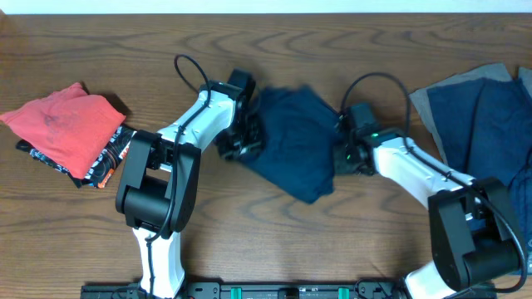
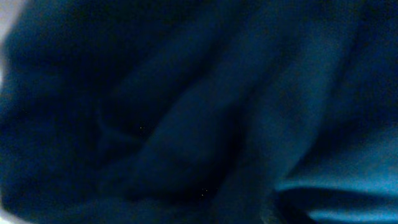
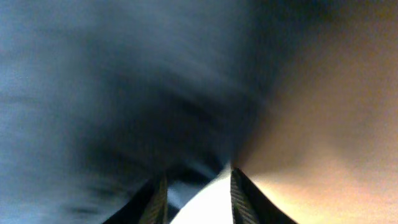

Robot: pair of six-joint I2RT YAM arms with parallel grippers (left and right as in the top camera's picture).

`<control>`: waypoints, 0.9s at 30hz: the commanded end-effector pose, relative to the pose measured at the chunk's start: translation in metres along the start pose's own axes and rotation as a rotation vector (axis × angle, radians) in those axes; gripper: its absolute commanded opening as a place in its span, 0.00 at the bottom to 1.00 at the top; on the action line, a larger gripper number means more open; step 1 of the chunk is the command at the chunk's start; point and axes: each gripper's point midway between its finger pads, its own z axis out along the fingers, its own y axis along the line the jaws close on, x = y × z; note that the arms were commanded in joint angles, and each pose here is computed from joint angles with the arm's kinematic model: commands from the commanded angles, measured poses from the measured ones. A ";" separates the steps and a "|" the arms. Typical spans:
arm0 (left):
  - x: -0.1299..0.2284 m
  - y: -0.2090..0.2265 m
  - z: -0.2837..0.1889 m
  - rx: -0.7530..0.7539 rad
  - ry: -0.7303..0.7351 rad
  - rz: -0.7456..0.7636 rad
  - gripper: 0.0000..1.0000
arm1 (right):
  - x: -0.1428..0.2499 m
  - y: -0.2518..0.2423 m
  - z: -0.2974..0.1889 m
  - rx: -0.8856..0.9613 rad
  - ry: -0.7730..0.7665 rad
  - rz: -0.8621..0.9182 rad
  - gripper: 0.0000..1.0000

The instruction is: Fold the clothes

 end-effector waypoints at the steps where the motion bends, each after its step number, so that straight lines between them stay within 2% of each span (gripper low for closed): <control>1: 0.038 0.014 0.009 -0.052 0.165 -0.016 0.47 | -0.030 -0.039 -0.003 0.163 -0.116 0.015 0.38; 3: 0.050 0.018 0.003 -0.063 0.208 -0.030 0.47 | -0.041 -0.039 -0.007 0.141 -0.139 0.032 0.38; 7: 0.052 0.014 -0.017 -0.033 0.164 -0.003 0.49 | -0.045 -0.034 -0.009 0.094 -0.140 0.041 0.39; 12: 0.037 -0.003 -0.060 0.058 -0.036 0.090 0.58 | -0.035 -0.032 -0.008 0.098 -0.099 0.029 0.40; 13: 0.029 -0.002 -0.068 0.045 -0.103 0.104 0.68 | -0.033 -0.032 -0.007 0.099 -0.093 0.028 0.40; 15: 0.004 0.006 -0.086 -0.015 -0.274 0.122 1.00 | -0.031 -0.032 -0.007 0.100 -0.085 0.027 0.41; 17: -0.016 0.006 -0.099 -0.047 -0.392 0.162 0.98 | -0.029 -0.032 -0.007 0.102 -0.079 0.026 0.41; 19: -0.029 -0.002 -0.104 -0.044 -0.447 0.261 0.98 | -0.027 -0.033 -0.007 0.103 -0.070 0.026 0.41; 22: -0.040 -0.002 -0.097 -0.058 -0.451 0.323 0.98 | -0.023 -0.034 -0.006 0.108 -0.054 0.026 0.43; 27: -0.058 0.015 -0.074 -0.065 -0.399 0.269 0.98 | -0.019 -0.034 -0.006 0.111 -0.041 0.024 0.43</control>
